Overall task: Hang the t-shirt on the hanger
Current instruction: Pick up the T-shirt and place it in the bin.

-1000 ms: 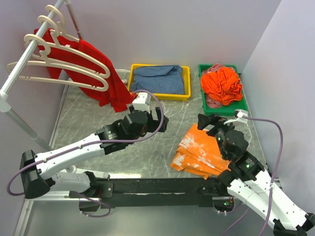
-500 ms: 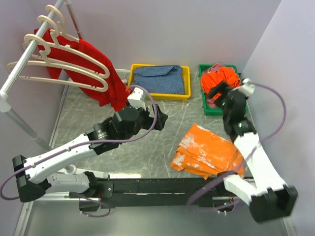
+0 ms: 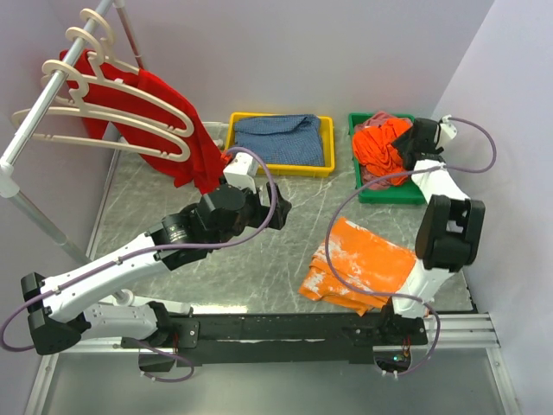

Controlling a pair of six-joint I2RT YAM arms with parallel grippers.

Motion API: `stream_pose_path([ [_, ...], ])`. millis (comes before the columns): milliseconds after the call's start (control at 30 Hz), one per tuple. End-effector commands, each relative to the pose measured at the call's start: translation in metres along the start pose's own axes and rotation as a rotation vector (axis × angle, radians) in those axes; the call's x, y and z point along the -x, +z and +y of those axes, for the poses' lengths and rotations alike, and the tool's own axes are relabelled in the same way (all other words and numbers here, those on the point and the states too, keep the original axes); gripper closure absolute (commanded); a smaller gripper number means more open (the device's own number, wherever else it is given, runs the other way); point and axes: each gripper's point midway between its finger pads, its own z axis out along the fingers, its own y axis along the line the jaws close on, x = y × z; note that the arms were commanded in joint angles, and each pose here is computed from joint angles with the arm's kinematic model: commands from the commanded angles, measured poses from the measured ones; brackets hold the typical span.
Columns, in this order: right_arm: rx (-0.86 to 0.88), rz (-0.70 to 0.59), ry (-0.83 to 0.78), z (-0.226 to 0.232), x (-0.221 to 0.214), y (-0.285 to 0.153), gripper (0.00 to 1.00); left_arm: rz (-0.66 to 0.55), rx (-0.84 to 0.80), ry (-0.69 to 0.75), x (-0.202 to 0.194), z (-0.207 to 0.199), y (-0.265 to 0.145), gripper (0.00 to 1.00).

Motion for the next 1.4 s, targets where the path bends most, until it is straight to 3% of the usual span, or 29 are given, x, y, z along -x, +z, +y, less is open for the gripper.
stream_pose_path([
  [0,0.002,-0.022,0.028,-0.001,0.011,0.027,0.30,-0.045,-0.009,0.010,0.021,-0.004,-0.007,0.03],
  [167,0.071,-0.008,0.024,0.008,0.001,0.044,0.31,-0.051,0.002,0.013,0.022,-0.002,-0.008,0.04],
  [233,0.097,0.010,0.016,0.013,-0.004,0.050,0.38,-0.051,0.002,0.009,0.022,-0.001,-0.008,0.04],
  [333,0.148,0.011,0.030,0.023,-0.004,0.048,0.60,-0.053,0.008,0.007,0.019,0.001,-0.007,0.04],
  [367,0.147,0.000,0.037,0.023,-0.002,0.046,0.75,-0.051,0.009,0.008,0.018,0.002,-0.007,0.04],
  [467,0.155,-0.035,0.049,0.023,0.007,0.028,1.00,-0.041,0.012,0.014,0.017,0.002,-0.006,0.04],
  [800,0.167,-0.410,-0.005,0.073,0.099,-0.115,1.00,-0.062,-0.005,0.011,0.023,-0.003,-0.003,0.04],
  [1133,0.571,-0.702,0.145,0.167,0.224,-0.327,1.00,-0.154,0.004,-0.023,0.050,-0.004,-0.012,0.04],
  [1300,0.811,-0.745,0.167,0.206,0.256,-0.411,1.00,-0.208,0.029,-0.034,0.064,0.001,-0.017,0.04],
  [1333,0.877,-0.772,0.195,0.213,0.269,-0.446,1.00,-0.217,0.032,-0.033,0.066,0.001,-0.018,0.03],
  [1367,0.885,-0.760,0.175,0.222,0.267,-0.447,1.00,-0.223,0.035,-0.036,0.068,0.002,-0.019,0.04],
])
